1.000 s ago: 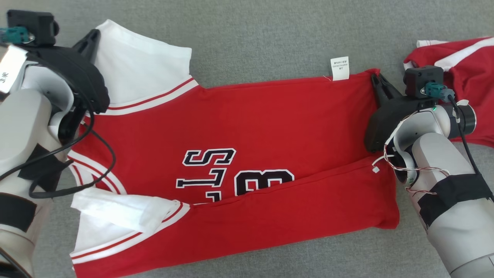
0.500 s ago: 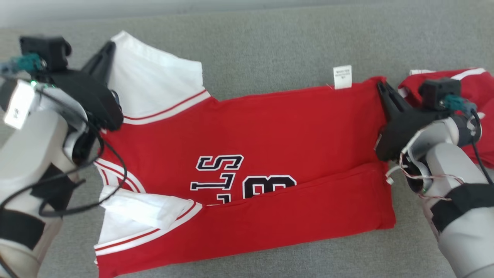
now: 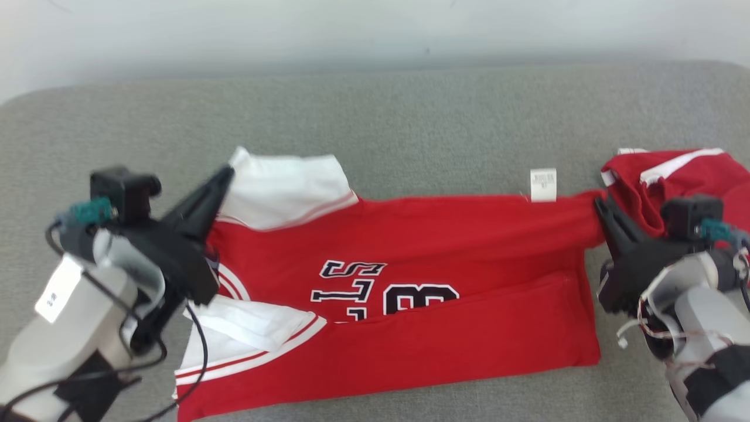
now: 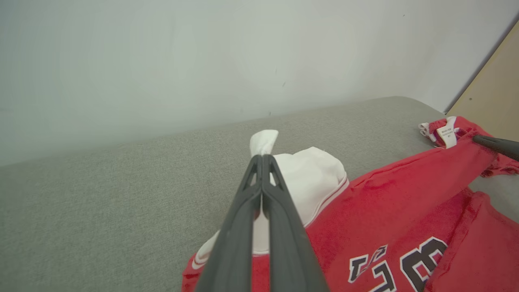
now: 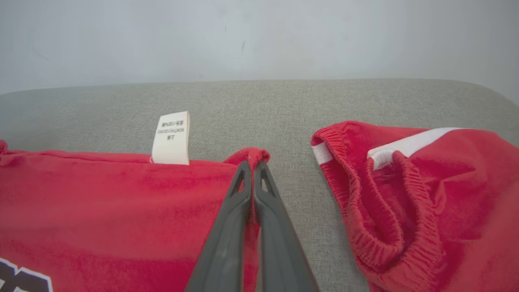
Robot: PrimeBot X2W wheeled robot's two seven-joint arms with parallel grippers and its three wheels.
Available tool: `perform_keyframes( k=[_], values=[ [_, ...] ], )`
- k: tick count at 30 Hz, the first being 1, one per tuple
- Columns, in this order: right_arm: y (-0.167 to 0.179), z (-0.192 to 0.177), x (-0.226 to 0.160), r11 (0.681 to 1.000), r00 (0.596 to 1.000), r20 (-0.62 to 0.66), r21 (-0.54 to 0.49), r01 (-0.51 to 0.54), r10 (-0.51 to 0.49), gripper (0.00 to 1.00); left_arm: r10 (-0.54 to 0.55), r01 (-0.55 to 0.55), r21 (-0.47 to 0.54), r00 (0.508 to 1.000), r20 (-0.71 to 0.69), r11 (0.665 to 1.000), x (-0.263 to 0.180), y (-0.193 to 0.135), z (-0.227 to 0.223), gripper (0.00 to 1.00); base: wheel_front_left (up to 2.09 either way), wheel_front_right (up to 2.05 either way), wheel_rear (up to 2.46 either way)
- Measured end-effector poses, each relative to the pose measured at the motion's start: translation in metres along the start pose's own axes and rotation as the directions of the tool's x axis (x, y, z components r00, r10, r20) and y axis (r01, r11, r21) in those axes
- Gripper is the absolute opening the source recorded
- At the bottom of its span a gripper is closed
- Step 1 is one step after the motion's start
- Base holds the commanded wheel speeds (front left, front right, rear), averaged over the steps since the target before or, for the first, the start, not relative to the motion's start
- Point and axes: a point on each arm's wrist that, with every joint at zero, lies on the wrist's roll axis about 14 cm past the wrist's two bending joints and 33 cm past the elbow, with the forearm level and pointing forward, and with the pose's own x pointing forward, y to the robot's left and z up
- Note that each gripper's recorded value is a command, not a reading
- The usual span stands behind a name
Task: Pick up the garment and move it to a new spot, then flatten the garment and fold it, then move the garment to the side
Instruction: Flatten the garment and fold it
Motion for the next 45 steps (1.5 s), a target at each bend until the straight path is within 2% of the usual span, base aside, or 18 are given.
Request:
perform_keyframes(
  k=[6, 12, 17, 21, 26, 29, 39, 40, 41, 42, 45],
  values=[
    [0.004, -0.008, -0.015, 1.000, 0.999, -0.025, -0.011, -0.024, 0.023, 0.00, -0.026, 0.026, -0.017, 0.999, -0.021, 1.000, -0.034, -0.011, -0.010, 0.00, 0.00, 0.00, 0.00],
    [0.021, -0.024, -0.028, 0.995, 0.993, -0.078, -0.038, -0.097, 0.094, 0.00, -0.093, 0.092, -0.045, 0.995, -0.027, 0.995, -0.059, -0.040, -0.017, 0.00, 0.00, 0.00, 0.00],
    [0.027, -0.043, -0.036, 0.982, 0.976, -0.170, -0.107, -0.154, 0.135, 0.00, -0.157, 0.145, -0.080, 0.974, -0.161, 0.986, -0.085, -0.069, -0.058, 0.00, 0.00, 0.00, 0.00],
    [0.034, -0.048, -0.038, 0.975, 0.966, -0.205, -0.122, -0.185, 0.158, 0.00, -0.147, 0.125, -0.103, 0.957, -0.250, 0.987, -0.105, -0.070, -0.082, 0.00, 0.00, 0.00, 0.00],
    [0.027, -0.054, -0.041, 0.973, 0.958, -0.244, -0.134, -0.189, 0.152, 0.00, -0.146, 0.103, -0.156, 0.944, -0.297, 0.982, -0.117, -0.076, -0.095, 0.00, 0.00, 0.00, 0.00],
    [0.035, -0.062, -0.044, 0.971, 0.944, -0.282, -0.116, -0.211, 0.171, 0.00, -0.149, 0.090, -0.201, 0.940, -0.307, 0.976, -0.121, -0.083, -0.099, 0.00, 0.00, 0.00, 0.00],
    [0.042, -0.068, -0.053, 0.969, 0.930, -0.320, -0.101, -0.226, 0.183, 0.00, -0.117, 0.050, -0.181, 0.916, -0.383, 0.982, -0.131, -0.085, -0.119, 0.00, 0.00, 0.00, 0.00],
    [0.042, -0.068, -0.053, 0.970, 0.930, -0.319, -0.097, -0.224, 0.183, 0.14, -0.109, 0.048, -0.166, 0.917, -0.384, 0.985, -0.131, -0.083, -0.120, 0.20, 0.00, 0.00, 0.00],
    [0.042, -0.067, -0.053, 0.970, 0.930, -0.317, -0.096, -0.224, 0.183, 0.49, -0.094, 0.039, -0.148, 0.916, -0.390, 0.988, -0.131, -0.080, -0.121, 0.84, 0.00, 0.00, 0.00],
    [0.042, -0.066, -0.053, 0.971, 0.931, -0.314, -0.093, -0.222, 0.183, 1.00, -0.081, 0.029, -0.137, 0.916, -0.393, 0.990, -0.131, -0.076, -0.121, 1.00, 0.00, 0.00, 0.00],
    [0.043, -0.060, -0.053, 0.977, 0.938, -0.290, -0.047, -0.209, 0.187, 1.00, -0.058, 0.009, -0.130, 0.923, -0.379, 0.992, -0.129, -0.072, -0.118, 1.00, 0.00, 0.00, 0.00]
  ],
)
